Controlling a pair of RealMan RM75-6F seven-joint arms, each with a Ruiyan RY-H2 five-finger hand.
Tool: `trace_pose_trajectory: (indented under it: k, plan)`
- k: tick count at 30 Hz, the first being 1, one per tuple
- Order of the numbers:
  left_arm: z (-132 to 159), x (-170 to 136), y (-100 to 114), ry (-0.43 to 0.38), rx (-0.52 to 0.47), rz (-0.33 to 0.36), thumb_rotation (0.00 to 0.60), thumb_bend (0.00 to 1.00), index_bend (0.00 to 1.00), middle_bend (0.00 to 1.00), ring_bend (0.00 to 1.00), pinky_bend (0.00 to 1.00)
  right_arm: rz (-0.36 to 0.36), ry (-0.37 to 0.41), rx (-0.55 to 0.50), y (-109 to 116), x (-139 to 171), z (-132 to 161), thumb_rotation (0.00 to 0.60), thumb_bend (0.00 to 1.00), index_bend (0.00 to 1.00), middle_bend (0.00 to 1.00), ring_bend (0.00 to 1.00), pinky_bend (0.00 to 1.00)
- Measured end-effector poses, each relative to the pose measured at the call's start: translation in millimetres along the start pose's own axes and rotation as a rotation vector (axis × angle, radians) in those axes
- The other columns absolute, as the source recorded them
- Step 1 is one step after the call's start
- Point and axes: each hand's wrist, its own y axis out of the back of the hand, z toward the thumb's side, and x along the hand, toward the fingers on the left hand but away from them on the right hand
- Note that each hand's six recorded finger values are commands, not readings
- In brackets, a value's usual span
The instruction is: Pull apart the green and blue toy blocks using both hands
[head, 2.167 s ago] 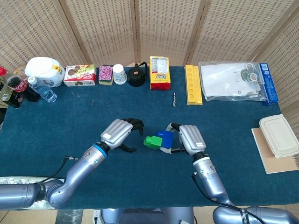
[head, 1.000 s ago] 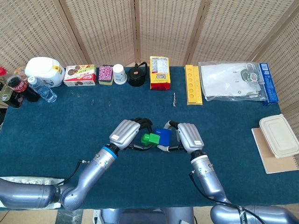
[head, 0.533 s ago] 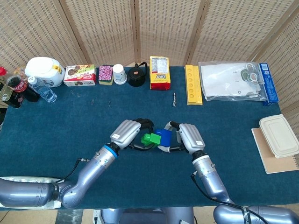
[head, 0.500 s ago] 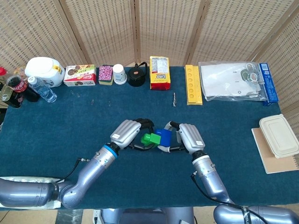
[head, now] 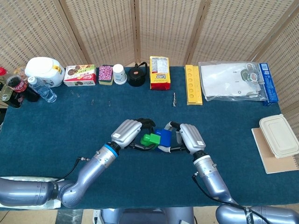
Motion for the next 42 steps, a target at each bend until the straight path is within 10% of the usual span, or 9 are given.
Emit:
trace_pose_trajectory:
  k: [42]
  plan:
    - [-16, -26, 46, 0.015, -0.001, 0.047, 0.407, 0.56, 0.69, 0.32, 0.3, 0.41, -0.031, -0.057, -0.026, 23, 1, -29, 0.528, 0.16, 0.62, 0.66, 0.76, 0.68]
